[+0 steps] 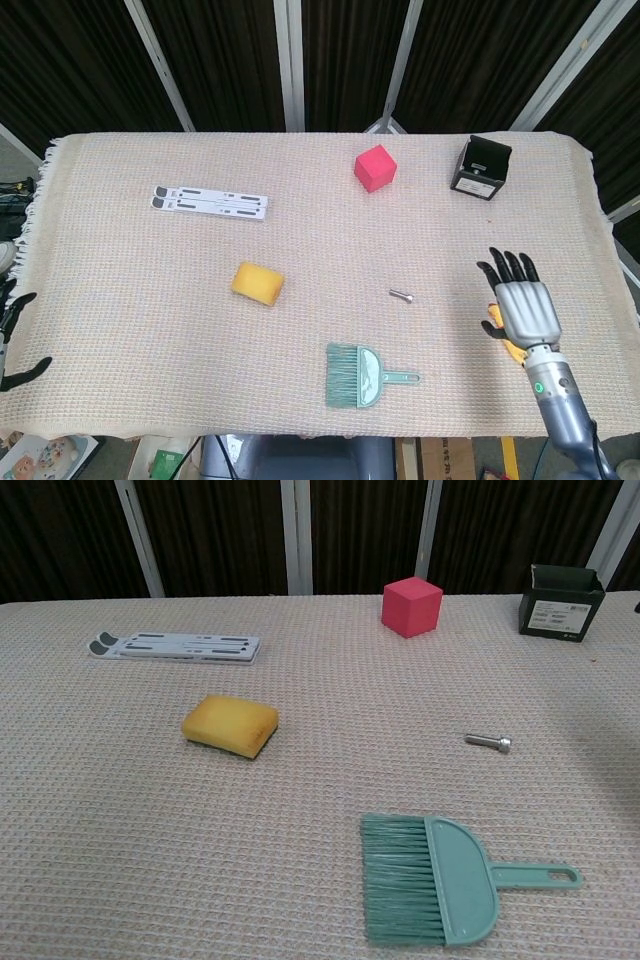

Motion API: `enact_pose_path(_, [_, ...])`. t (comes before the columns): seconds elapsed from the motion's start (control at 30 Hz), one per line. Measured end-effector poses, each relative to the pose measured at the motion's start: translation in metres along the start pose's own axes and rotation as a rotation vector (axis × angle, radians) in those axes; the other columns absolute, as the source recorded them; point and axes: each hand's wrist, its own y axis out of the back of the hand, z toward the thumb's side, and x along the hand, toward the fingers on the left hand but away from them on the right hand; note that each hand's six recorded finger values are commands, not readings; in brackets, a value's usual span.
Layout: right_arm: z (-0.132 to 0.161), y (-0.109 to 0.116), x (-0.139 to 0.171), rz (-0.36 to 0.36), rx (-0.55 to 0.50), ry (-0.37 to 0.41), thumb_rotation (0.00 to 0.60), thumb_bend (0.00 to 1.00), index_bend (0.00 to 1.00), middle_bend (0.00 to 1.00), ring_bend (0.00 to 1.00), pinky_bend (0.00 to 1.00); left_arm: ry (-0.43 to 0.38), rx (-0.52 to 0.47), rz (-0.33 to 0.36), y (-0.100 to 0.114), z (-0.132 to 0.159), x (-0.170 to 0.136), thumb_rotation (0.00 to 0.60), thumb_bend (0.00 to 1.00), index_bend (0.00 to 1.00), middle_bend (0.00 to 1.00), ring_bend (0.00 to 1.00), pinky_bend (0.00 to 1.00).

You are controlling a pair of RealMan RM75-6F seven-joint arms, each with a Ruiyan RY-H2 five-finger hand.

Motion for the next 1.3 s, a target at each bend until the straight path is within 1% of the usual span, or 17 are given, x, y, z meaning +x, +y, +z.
enact_pose_path(0.13, [0.027,-0.001,-0.023,0.077,0.029,-0.003,0.600,0.19,0.24,0.02,0.08,0.00,0.005,0.001,-0.004,0.000,-0.001,0.001,0.600,0.23,0.17,0.00,0.00,0.00])
enact_pose_path(0.27, [0.065,-0.006,-0.046,0.155,0.052,0.011,0.600,0.19,0.24,0.02,0.08,0.00,0.006,0.001,-0.005,0.000,-0.002,0.001,0.600,0.24,0.17,0.00,0.00,0.00])
enact_pose_path(0.33, [0.079,-0.010,-0.054,0.186,0.071,0.007,0.600,0.19,0.25,0.02,0.08,0.00,0.008,0.000,-0.006,0.000,-0.002,0.002,0.600,0.23,0.17,0.00,0.00,0.00])
enact_pose_path(0.43, [0.095,-0.016,-0.065,0.235,0.105,-0.029,0.600,0.19,0.26,0.02,0.08,0.00,0.009,0.000,-0.007,0.000,-0.003,0.003,0.600,0.24,0.17,0.00,0.00,0.00])
enact_pose_path(0.57, [0.111,-0.022,-0.079,0.294,0.137,-0.126,0.600,0.19,0.26,0.02,0.08,0.00,0.012,0.001,-0.009,-0.001,-0.004,0.004,0.600,0.23,0.17,0.00,0.00,0.00])
enact_pose_path(0.67, [0.119,-0.022,-0.088,0.315,0.164,-0.213,0.600,0.19,0.27,0.02,0.08,0.00,0.016,0.001,-0.014,-0.002,-0.004,0.005,0.600,0.24,0.17,0.00,0.00,0.00])
enact_pose_path(0.77, [0.126,-0.019,-0.097,0.311,0.195,-0.290,0.600,0.19,0.27,0.02,0.08,0.00,0.020,0.001,-0.013,-0.002,-0.005,0.006,0.600,0.23,0.17,0.00,0.00,0.00])
enact_pose_path(0.9, [0.136,-0.018,-0.103,0.333,0.196,-0.359,0.600,0.19,0.27,0.02,0.08,0.00,0.025,0.001,-0.012,-0.002,-0.006,0.008,0.600,0.23,0.17,0.00,0.00,0.00])
enact_pose_path(1.07, [0.146,-0.018,-0.105,0.356,0.188,-0.416,0.600,0.19,0.27,0.02,0.08,0.00,0.031,0.001,-0.018,-0.003,-0.007,0.010,0.600,0.23,0.17,0.00,0.00,0.00])
enact_pose_path(1.3, [0.158,-0.027,-0.104,0.402,0.097,-0.428,0.600,0.19,0.29,0.02,0.08,0.00,0.033,-0.003,-0.026,-0.004,-0.008,0.013,0.600,0.24,0.17,0.00,0.00,0.00])
